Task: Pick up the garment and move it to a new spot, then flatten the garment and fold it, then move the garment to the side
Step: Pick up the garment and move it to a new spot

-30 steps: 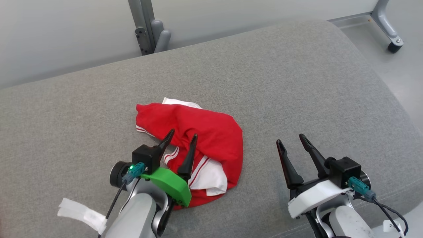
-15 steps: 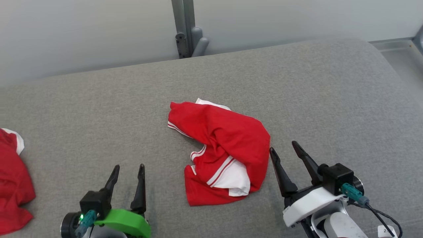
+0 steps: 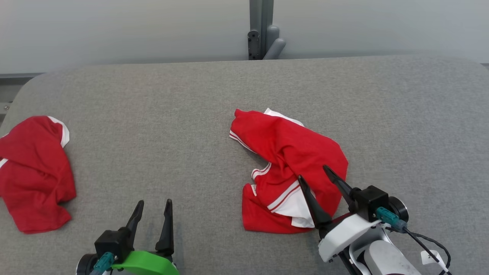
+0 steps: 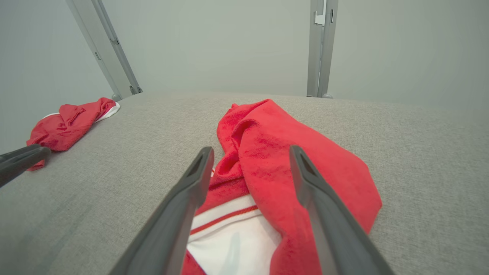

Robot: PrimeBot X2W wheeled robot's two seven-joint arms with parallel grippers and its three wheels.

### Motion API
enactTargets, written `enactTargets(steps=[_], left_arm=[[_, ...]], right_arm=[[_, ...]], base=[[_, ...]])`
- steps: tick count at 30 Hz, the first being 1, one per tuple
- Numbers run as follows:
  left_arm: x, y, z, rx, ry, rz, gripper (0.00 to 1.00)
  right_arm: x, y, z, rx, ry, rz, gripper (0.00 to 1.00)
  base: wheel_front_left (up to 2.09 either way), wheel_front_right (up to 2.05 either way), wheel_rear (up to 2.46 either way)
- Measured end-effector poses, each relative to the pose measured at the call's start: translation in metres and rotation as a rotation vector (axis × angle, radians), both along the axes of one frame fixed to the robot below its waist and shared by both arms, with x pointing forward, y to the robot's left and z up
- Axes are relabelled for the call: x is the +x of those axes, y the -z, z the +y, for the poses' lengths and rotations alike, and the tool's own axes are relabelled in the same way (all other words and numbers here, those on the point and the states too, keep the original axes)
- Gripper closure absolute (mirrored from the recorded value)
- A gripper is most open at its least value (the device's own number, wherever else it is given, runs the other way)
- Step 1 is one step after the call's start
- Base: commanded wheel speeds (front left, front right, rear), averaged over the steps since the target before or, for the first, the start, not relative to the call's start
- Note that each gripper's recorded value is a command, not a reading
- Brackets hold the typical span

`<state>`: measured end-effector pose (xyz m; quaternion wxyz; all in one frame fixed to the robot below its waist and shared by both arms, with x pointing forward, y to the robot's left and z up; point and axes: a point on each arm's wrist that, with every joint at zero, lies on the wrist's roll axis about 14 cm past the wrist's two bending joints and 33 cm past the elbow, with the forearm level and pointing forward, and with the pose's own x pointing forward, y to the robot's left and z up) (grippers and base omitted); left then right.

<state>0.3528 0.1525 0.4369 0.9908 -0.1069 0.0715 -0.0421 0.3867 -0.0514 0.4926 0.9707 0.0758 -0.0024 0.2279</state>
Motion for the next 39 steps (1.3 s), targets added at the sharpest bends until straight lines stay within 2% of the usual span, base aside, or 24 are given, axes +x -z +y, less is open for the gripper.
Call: enactTargets(steps=[3, 7, 16, 25, 27, 29, 30, 31, 32, 34, 36, 39], left_arm=[[0.004, -0.010, 0.002, -0.019, -0.012, -0.030, 0.00], [0.000, -0.007, 0.009, -0.027, -0.039, -0.018, 0.00], [-0.004, 0.006, 0.019, -0.041, -0.081, 0.025, 0.00], [-0.002, 0.007, 0.014, -0.050, -0.069, 0.031, 0.00], [-0.001, 0.007, 0.012, -0.053, -0.065, 0.030, 0.00], [0.000, 0.007, 0.011, -0.055, -0.061, 0.031, 0.00], [0.000, 0.008, 0.011, -0.056, -0.060, 0.032, 0.00], [0.000, 0.008, 0.010, -0.057, -0.059, 0.034, 0.00], [0.000, 0.009, 0.010, -0.058, -0.059, 0.035, 0.00], [0.001, 0.008, 0.010, -0.059, -0.057, 0.034, 0.00], [0.002, 0.008, 0.010, -0.063, -0.059, 0.034, 0.00], [0.001, 0.008, 0.010, -0.063, -0.061, 0.034, 0.00]], right_arm=[[0.011, 0.024, 0.001, -0.080, -0.013, 0.049, 0.00], [0.022, 0.039, 0.006, -0.133, -0.032, 0.079, 0.00], [0.035, 0.058, 0.012, -0.172, -0.046, 0.115, 0.00], [0.042, 0.056, 0.002, -0.158, -0.004, 0.109, 0.00], [0.042, 0.057, -0.002, -0.162, 0.006, 0.113, 0.06], [0.041, 0.060, -0.005, -0.165, 0.015, 0.120, 0.16], [0.041, 0.061, -0.007, -0.166, 0.019, 0.126, 0.16], [0.040, 0.064, -0.008, -0.168, 0.023, 0.134, 0.44], [0.040, 0.065, -0.009, -0.169, 0.025, 0.139, 0.56], [0.039, 0.067, -0.009, -0.170, 0.025, 0.146, 1.00], [0.041, 0.064, -0.009, -0.156, 0.029, 0.140, 1.00], [0.052, 0.038, -0.001, -0.105, 0.024, 0.071, 1.00]], base=[[0.00, 0.00, 0.00], [0.00, 0.00, 0.00], [0.00, 0.00, 0.00], [0.00, 0.00, 0.00], [0.00, 0.00, 0.00], [0.00, 0.00, 0.00], [0.00, 0.00, 0.00], [0.00, 0.00, 0.00], [0.00, 0.00, 0.00], [0.00, 0.00, 0.00], [0.00, 0.00, 0.00], [0.00, 0.00, 0.00]])
